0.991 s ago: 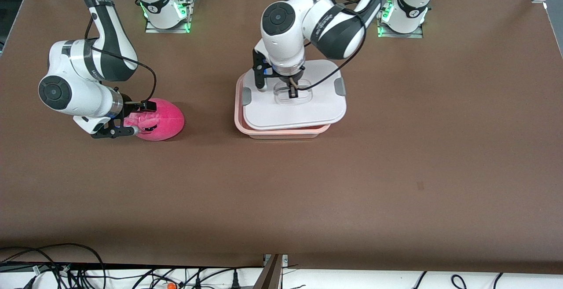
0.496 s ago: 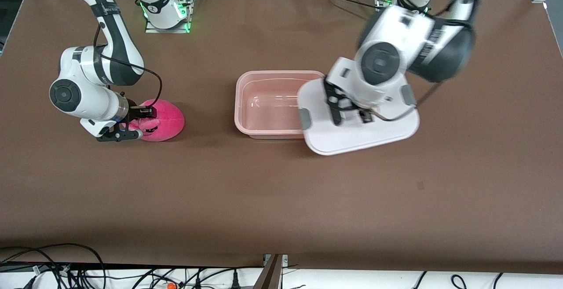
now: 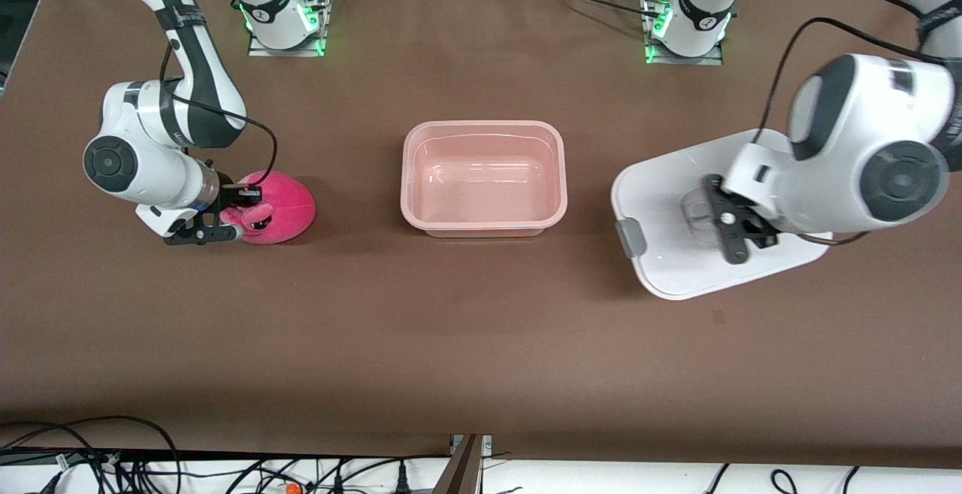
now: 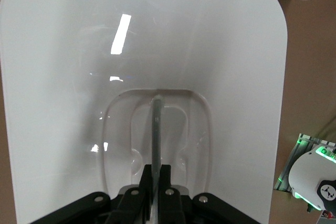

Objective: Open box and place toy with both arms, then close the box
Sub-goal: 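Grasp the pink plush toy with the right gripper while the left gripper sets lid aside, then carry the pink toy with the right gripper into the open pink box, then open the right gripper to release the toy and withdraw it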

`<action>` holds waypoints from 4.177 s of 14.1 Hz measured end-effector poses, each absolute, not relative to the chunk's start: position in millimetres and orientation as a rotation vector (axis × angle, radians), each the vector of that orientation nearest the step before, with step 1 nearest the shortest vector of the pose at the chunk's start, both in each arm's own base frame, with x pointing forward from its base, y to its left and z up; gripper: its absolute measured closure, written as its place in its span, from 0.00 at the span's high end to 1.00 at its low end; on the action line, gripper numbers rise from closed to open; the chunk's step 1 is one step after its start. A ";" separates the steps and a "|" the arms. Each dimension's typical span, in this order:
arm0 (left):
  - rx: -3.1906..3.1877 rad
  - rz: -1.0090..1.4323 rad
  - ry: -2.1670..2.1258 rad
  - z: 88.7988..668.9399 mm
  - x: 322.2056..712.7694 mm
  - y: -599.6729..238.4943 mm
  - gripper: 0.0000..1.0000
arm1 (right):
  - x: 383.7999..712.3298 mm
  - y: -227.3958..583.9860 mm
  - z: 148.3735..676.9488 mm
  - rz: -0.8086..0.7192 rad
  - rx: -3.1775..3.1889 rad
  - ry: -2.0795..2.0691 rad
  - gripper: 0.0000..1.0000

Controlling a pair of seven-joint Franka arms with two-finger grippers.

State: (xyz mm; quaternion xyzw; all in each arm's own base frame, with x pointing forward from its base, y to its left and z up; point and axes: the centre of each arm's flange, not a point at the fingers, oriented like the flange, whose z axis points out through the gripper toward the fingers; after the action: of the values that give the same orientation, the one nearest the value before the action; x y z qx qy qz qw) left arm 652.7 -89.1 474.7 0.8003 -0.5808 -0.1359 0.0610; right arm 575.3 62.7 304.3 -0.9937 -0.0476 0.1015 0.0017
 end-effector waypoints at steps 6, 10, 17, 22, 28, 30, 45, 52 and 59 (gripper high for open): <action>2.390 -0.430 -1.708 474.4 653.7 -2.1 0.07 | 588.7 114.2 360.6 0.364 -3.077 -0.361 0.07; 2.396 -0.458 -1.782 484.7 655.4 1.8 0.07 | 586.6 191.1 456.1 0.388 -3.001 -0.785 0.07; 2.395 -0.455 -1.791 487.9 655.7 0.6 0.07 | 547.0 337.6 494.1 0.292 -2.663 -1.781 0.07; 2.374 -0.455 -1.812 487.8 655.5 1.8 0.07 | 500.1 457.2 459.1 0.338 -2.471 -2.163 0.07; 2.369 -0.456 -1.815 487.7 655.4 1.8 0.07 | 494.8 486.3 480.4 0.251 -2.423 -2.227 0.07; 2.368 -0.456 -1.816 487.6 655.4 2.3 0.07 | 493.6 493.4 465.8 0.280 -2.410 -2.238 0.07; 2.290 -0.457 -1.874 479.6 656.7 22.4 0.07 | 480.5 566.2 272.0 0.268 -2.570 -2.189 0.21; 2.287 -0.457 -1.866 477.0 656.8 33.4 0.07 | 490.5 585.8 284.2 -0.016 -2.740 -1.921 0.97; 2.232 -0.398 -1.883 476.1 658.0 11.3 0.07 | 576.9 391.4 514.9 0.160 -3.008 -1.344 1.00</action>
State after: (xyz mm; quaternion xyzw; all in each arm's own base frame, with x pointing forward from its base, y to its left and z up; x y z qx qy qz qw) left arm 658.0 11.3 476.1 0.7538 -0.6359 -0.1344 0.0969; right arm 576.9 391.4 514.9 -0.9092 -0.4062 0.0482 -0.0784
